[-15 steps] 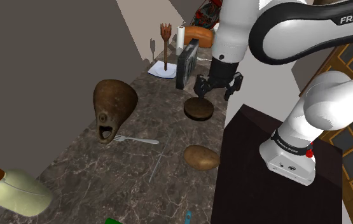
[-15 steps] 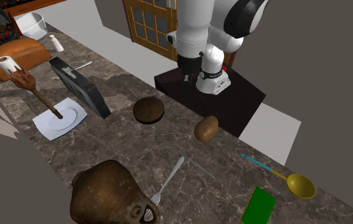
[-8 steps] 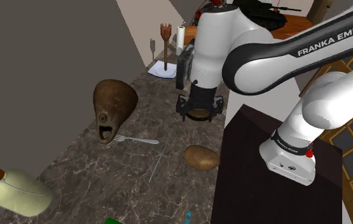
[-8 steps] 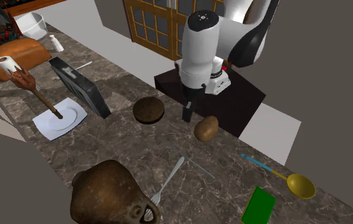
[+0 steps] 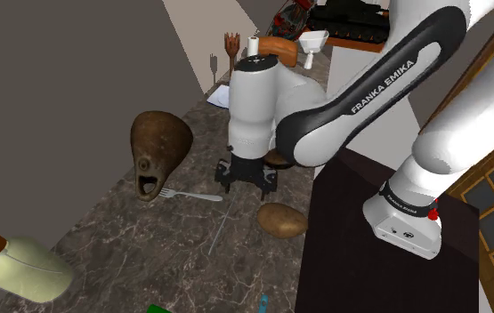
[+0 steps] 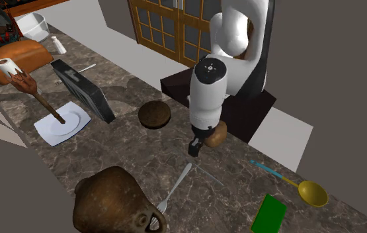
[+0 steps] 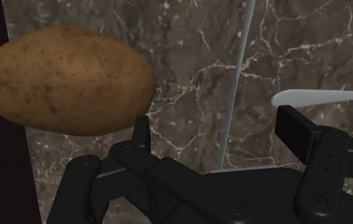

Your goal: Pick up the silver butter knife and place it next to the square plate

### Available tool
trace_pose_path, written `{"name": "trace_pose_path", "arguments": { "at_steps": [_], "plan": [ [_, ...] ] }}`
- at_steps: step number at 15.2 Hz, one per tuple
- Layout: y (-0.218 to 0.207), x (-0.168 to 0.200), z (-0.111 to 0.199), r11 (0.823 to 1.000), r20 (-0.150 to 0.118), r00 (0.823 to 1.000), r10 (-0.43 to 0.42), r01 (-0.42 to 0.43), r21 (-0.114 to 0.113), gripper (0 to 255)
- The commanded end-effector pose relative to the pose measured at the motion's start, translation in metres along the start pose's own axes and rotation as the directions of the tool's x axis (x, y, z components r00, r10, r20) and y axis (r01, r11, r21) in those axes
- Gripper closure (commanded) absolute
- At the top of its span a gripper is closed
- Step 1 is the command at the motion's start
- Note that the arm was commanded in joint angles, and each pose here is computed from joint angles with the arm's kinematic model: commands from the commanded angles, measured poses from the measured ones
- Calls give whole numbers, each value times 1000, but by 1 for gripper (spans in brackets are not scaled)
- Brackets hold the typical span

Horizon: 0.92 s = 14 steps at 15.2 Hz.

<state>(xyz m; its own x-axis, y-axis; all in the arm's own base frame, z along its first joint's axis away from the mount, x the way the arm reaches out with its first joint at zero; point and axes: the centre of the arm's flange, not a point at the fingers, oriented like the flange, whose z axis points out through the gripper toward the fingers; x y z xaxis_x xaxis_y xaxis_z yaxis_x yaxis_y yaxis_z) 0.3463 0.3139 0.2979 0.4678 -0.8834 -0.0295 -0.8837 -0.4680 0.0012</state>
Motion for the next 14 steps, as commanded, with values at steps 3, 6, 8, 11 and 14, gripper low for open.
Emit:
{"name": "trace_pose_path", "arguments": {
  "at_steps": [3, 6, 8, 11, 14],
  "plan": [
    [-36, -17, 30, 994, 18, 994, 108, -108, 8, 0],
    [-46, -21, 44, 991, 23, 991, 134, -134, 8, 0],
    [-46, -21, 54, 991, 23, 991, 134, -134, 8, 0],
    [-46, -22, 70, 991, 23, 991, 134, -134, 8, 0],
    [-46, -22, 79, 991, 23, 991, 134, -134, 8, 0]
  ]
}}
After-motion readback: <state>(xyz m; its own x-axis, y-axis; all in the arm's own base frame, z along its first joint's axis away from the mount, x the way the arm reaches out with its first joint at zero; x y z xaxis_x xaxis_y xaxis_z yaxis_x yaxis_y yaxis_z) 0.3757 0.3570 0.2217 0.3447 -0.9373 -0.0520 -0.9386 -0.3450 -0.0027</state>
